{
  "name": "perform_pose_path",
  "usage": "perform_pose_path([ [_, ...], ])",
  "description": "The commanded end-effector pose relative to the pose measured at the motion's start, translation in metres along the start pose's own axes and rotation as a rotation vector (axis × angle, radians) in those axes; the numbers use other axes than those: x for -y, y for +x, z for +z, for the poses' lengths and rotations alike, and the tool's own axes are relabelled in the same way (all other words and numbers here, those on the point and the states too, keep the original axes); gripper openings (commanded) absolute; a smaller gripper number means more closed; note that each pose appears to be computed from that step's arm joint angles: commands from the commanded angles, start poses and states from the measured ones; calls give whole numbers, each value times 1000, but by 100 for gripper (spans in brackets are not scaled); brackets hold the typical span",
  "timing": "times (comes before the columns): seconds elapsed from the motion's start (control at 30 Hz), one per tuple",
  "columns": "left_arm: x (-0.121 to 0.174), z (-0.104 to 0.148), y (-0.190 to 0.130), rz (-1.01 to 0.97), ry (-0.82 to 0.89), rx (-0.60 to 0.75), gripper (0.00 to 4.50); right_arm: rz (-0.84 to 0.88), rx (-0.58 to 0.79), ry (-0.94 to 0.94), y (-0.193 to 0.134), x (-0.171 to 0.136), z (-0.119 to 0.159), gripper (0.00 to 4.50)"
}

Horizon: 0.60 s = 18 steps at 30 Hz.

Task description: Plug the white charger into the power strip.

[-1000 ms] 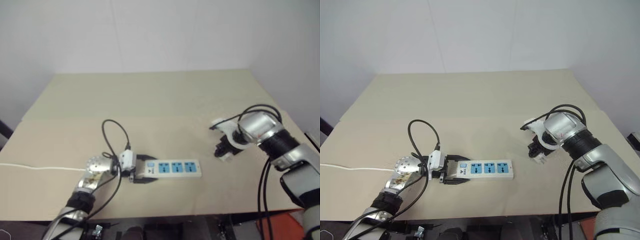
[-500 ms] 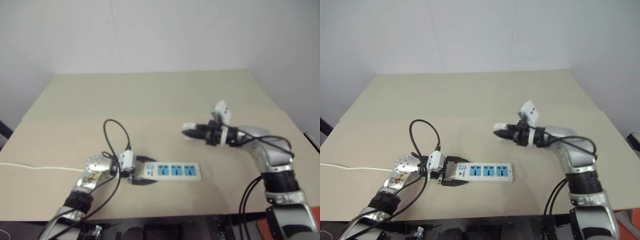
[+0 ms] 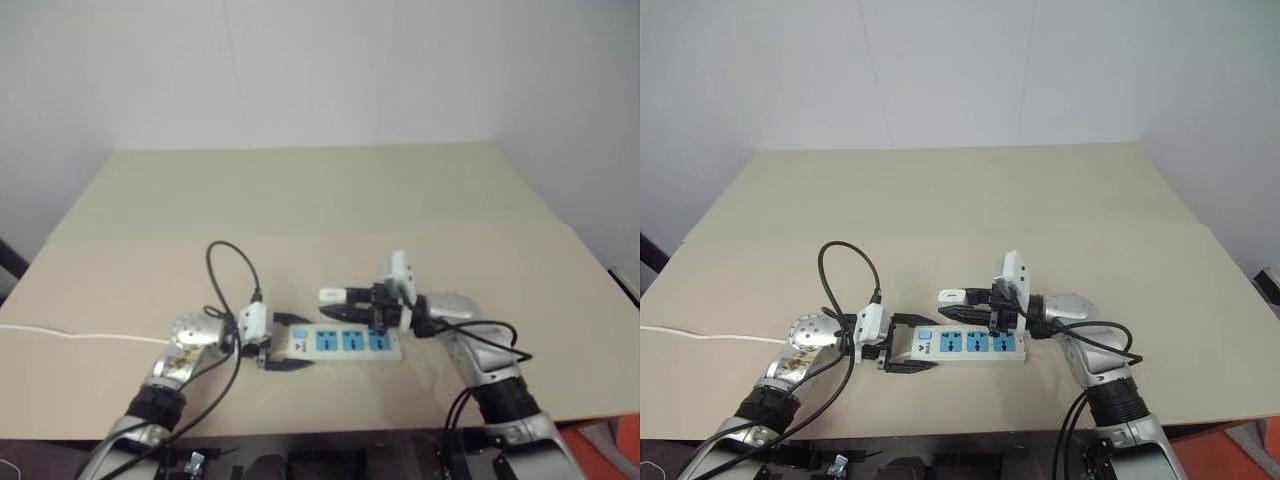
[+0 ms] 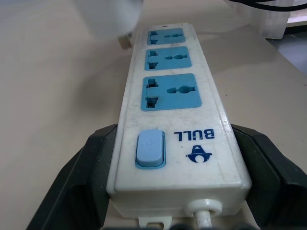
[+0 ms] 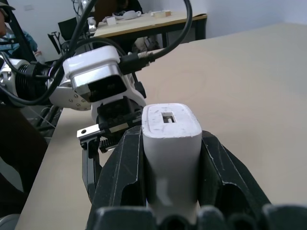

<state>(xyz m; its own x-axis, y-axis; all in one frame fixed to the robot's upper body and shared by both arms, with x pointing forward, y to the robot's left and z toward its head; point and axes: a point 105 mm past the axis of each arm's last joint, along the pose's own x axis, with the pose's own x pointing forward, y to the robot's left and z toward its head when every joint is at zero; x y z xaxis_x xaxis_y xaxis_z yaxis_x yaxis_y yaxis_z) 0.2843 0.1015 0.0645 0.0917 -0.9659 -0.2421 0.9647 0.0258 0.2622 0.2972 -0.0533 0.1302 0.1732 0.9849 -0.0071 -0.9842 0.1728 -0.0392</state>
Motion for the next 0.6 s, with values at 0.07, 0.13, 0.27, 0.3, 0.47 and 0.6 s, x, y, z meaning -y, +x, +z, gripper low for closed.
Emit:
perform_pose_path([
  [0.07, 10, -13, -1, -32, -25, -66, 330, 24, 40, -43, 6, -4, 6, 110],
  [0.13, 9, -13, -1, -33, -24, -68, 330, 37, 34, -51, 6, -7, 4, 110],
  [0.27, 8, -13, -1, -30, -25, -70, 330, 57, 8, -66, 6, -12, -3, 110],
  [0.3, 8, -13, -1, -28, -25, -71, 330, 58, 8, -64, 6, -13, -5, 110],
  [0.47, 6, -13, -2, -15, -32, -69, 330, 51, 4, -64, 10, -13, -11, 110],
  [0.6, 7, -13, -1, -20, -35, -70, 330, 34, 1, -58, 12, -7, -15, 110],
])
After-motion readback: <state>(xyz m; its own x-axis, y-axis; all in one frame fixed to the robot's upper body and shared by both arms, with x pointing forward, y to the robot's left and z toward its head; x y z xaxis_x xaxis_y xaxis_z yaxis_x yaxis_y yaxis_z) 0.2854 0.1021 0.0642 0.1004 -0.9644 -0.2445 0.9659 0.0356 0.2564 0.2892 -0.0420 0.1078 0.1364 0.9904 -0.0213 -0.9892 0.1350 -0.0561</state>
